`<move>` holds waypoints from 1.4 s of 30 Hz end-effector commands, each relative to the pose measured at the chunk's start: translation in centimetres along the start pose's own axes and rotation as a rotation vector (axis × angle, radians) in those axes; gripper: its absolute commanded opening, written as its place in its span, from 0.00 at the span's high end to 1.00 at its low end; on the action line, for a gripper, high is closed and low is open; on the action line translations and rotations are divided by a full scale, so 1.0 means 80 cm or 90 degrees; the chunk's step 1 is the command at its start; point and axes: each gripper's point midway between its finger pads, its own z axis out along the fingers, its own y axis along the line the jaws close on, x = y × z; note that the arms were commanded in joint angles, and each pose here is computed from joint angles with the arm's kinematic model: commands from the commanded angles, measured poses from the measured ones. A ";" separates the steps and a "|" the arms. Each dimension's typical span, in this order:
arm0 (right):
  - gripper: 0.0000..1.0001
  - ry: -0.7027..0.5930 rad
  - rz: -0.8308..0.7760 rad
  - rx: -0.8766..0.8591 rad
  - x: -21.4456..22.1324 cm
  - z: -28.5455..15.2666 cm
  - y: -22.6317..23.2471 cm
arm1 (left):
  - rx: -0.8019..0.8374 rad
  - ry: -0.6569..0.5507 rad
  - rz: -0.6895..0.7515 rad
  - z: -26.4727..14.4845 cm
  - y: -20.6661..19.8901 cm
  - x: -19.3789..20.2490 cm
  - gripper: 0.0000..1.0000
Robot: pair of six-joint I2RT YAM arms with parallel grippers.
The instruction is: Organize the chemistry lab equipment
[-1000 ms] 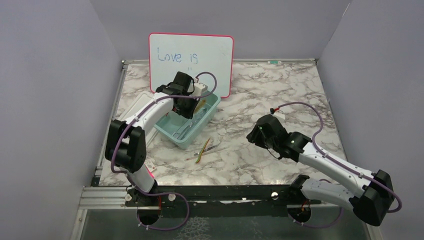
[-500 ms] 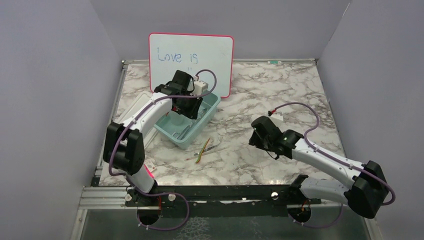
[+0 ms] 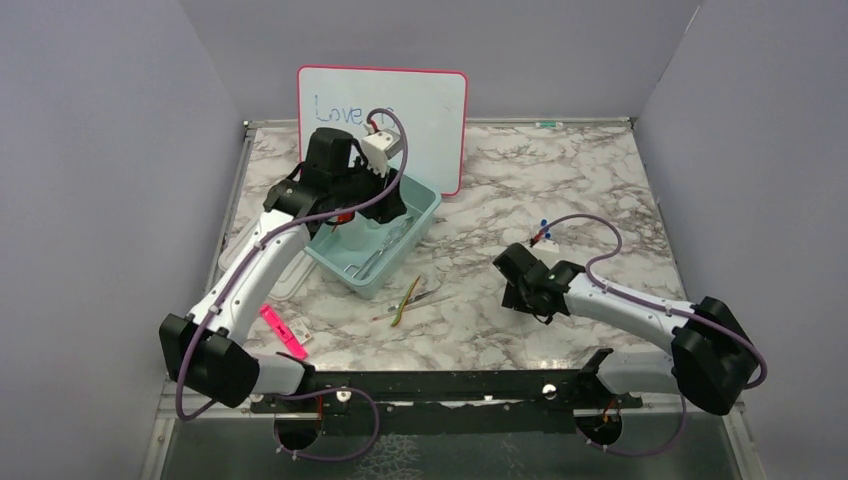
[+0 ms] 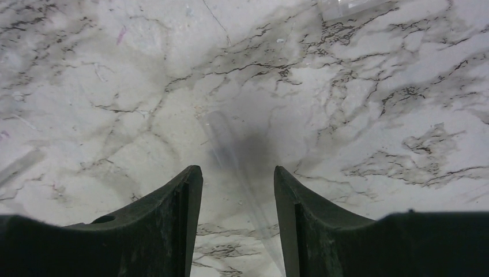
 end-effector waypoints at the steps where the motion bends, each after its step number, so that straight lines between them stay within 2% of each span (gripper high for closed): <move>1: 0.48 0.017 -0.013 0.016 0.009 0.010 -0.007 | 0.093 -0.081 -0.006 -0.021 -0.049 -0.027 0.49; 8: 0.56 0.056 -0.078 0.005 0.024 0.028 -0.004 | 0.199 -0.144 -0.027 -0.029 -0.118 -0.025 0.43; 13: 0.66 0.069 -0.095 0.013 0.030 0.034 -0.007 | 0.220 -0.146 -0.036 -0.020 -0.147 -0.012 0.42; 16: 0.71 0.059 -0.102 0.003 0.028 0.035 -0.005 | 0.237 -0.145 -0.052 -0.011 -0.164 -0.003 0.41; 25: 0.78 -0.003 -0.079 -0.064 0.000 0.023 0.020 | 0.238 -0.145 -0.145 0.018 -0.180 0.023 0.39; 35: 0.81 -0.089 0.023 -0.197 -0.052 -0.039 0.063 | 0.220 -0.140 -0.231 0.043 -0.173 0.041 0.36; 42: 0.82 -0.122 0.093 -0.305 -0.085 -0.098 0.090 | 0.268 -0.120 -0.257 0.063 -0.197 0.051 0.33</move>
